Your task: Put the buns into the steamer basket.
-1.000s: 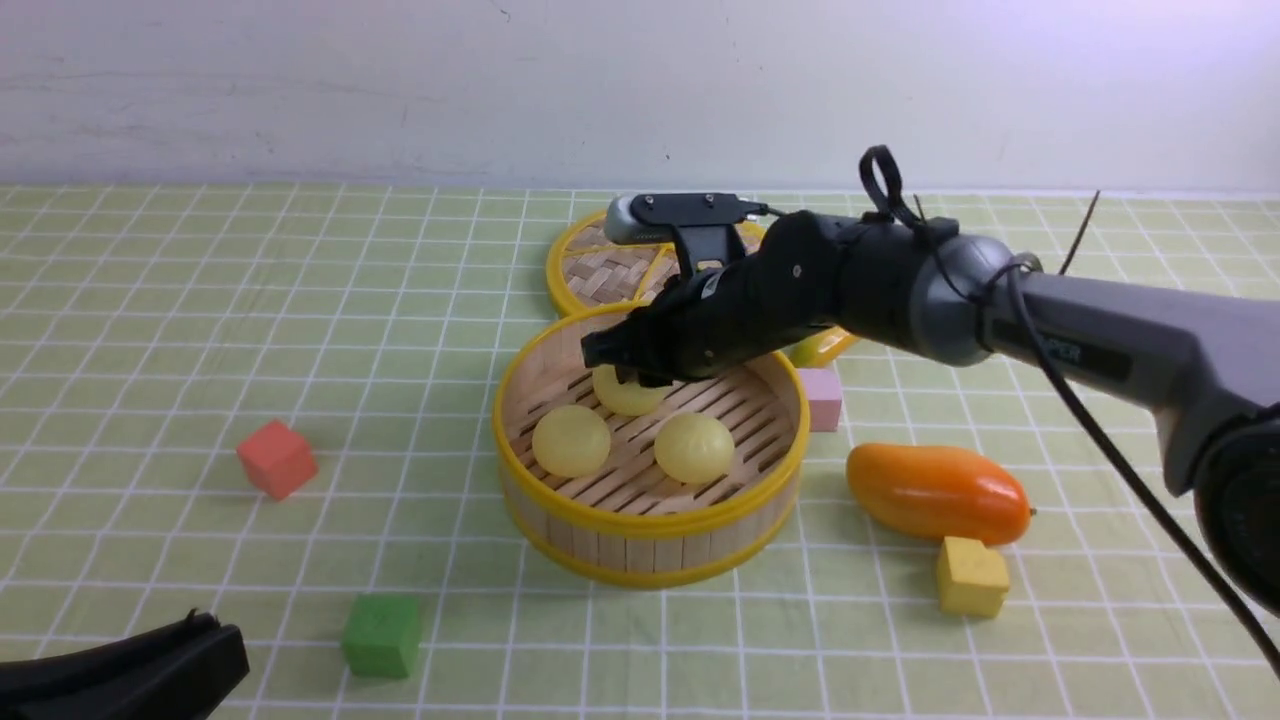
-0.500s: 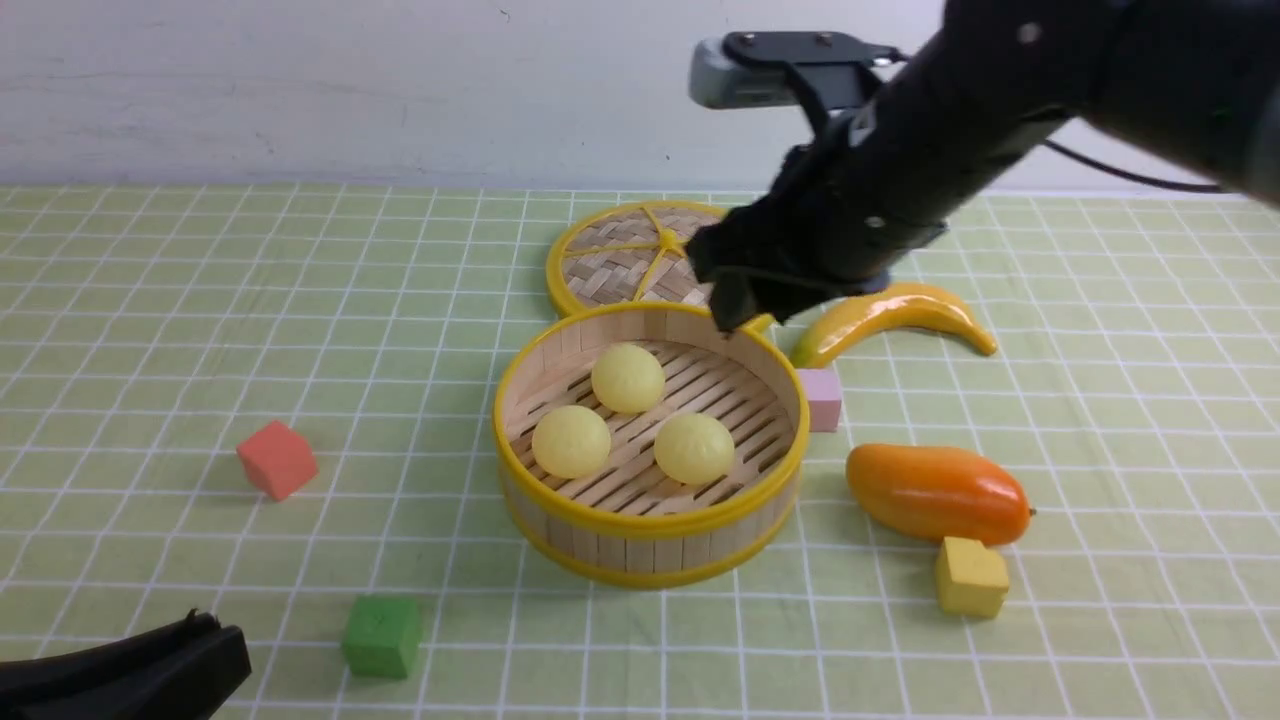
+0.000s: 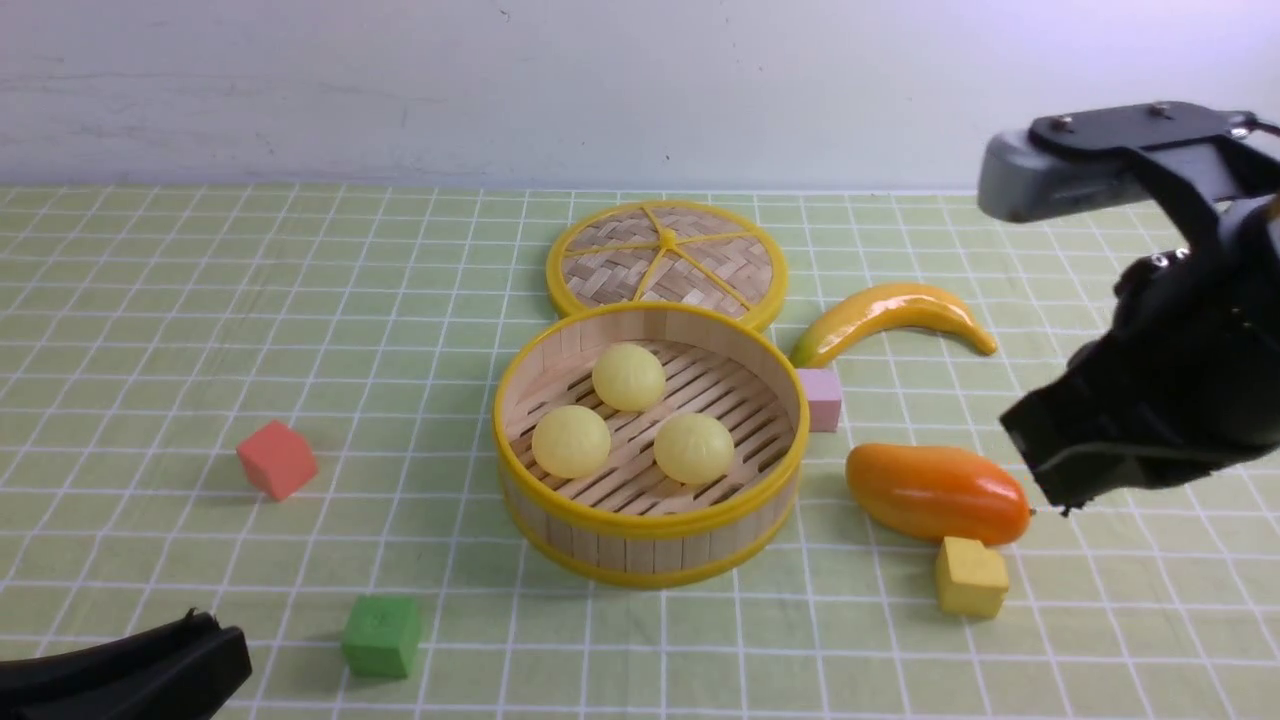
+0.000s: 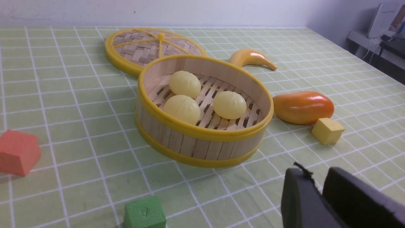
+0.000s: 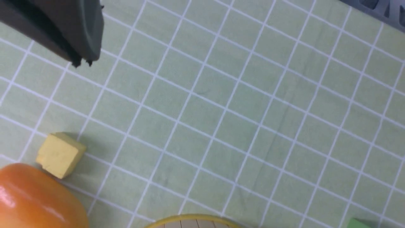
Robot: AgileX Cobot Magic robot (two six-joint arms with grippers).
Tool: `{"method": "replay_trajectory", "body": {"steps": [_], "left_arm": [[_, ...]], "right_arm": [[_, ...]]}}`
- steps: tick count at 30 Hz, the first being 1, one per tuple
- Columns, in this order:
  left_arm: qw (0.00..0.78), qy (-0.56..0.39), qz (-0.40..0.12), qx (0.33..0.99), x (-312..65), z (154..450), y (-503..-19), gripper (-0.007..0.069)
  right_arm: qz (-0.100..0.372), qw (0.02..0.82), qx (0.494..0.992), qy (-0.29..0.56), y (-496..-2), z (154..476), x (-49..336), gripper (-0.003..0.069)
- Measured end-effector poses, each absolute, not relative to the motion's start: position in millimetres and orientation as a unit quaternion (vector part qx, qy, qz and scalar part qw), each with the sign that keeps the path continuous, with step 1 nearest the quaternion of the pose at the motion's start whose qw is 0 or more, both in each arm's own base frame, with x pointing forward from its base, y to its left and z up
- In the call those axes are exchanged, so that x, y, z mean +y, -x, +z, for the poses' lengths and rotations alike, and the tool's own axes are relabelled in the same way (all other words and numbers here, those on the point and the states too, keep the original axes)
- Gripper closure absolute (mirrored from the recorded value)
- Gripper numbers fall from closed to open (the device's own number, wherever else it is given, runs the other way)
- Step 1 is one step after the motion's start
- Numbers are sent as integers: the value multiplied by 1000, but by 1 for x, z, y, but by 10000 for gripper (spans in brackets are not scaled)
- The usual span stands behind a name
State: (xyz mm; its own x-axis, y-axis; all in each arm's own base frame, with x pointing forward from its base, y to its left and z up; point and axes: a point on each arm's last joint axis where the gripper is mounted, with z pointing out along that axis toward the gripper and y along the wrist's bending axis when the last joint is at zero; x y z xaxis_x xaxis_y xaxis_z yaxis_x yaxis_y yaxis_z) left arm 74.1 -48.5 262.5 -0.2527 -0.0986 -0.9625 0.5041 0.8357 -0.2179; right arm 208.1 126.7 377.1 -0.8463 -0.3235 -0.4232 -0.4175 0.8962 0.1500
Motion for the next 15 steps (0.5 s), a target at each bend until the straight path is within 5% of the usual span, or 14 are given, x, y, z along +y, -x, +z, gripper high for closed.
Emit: {"method": "replay_trajectory", "body": {"steps": [7,9,15], "left_arm": [[595,-135,-253,751,-48,262,-74,514],[595,-135,-253,751,-48,262,-74,512],[594,-136,-252,752,-49,262,-74,501]], "right_arm": [[100,236,944,208,-190,379,109,679],[109,307,922,210,-176,374,95,679],[90,504,853,106,-106,283,31,679]]}}
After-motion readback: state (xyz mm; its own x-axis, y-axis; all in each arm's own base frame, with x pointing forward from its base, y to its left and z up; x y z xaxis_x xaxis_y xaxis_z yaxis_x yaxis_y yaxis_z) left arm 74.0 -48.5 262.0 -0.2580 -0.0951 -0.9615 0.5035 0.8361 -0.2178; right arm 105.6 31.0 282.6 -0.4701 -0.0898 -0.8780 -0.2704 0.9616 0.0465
